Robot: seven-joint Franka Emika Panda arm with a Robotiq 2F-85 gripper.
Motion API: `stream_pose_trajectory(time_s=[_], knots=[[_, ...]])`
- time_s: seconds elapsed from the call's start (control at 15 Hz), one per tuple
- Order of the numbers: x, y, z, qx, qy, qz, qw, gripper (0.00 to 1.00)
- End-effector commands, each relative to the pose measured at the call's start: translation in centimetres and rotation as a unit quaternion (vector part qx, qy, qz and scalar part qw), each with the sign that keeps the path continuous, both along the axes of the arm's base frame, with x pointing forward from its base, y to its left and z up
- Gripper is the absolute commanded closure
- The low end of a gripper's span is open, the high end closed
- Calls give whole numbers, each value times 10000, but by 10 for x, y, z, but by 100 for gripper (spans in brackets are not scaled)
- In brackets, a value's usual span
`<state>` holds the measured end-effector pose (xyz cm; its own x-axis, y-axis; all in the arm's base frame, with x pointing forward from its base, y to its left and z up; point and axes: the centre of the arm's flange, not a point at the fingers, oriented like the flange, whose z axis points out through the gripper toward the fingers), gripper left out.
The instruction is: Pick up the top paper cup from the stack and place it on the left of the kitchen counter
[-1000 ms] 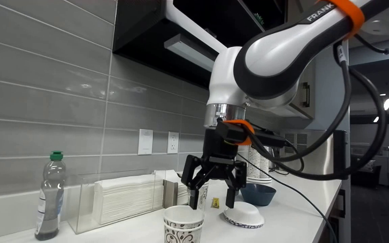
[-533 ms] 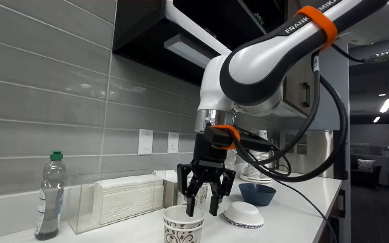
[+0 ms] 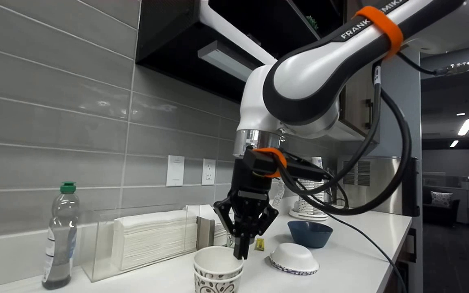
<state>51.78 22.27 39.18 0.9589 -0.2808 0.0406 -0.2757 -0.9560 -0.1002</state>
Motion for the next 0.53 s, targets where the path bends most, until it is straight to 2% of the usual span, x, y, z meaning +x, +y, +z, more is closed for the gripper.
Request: stream_pose_trajectory(time_s=[0.0,0.27,0.33,0.4,0.47], knots=[[7,1,-3,22,26,-30,10000,98],[7,0,1,31,27,-23,10000,99],[1,3,14,148,-31,89,9998,99],[1,4,19,93,-88,122,9998,99],[2,3,25,401,71,354,9985,99]])
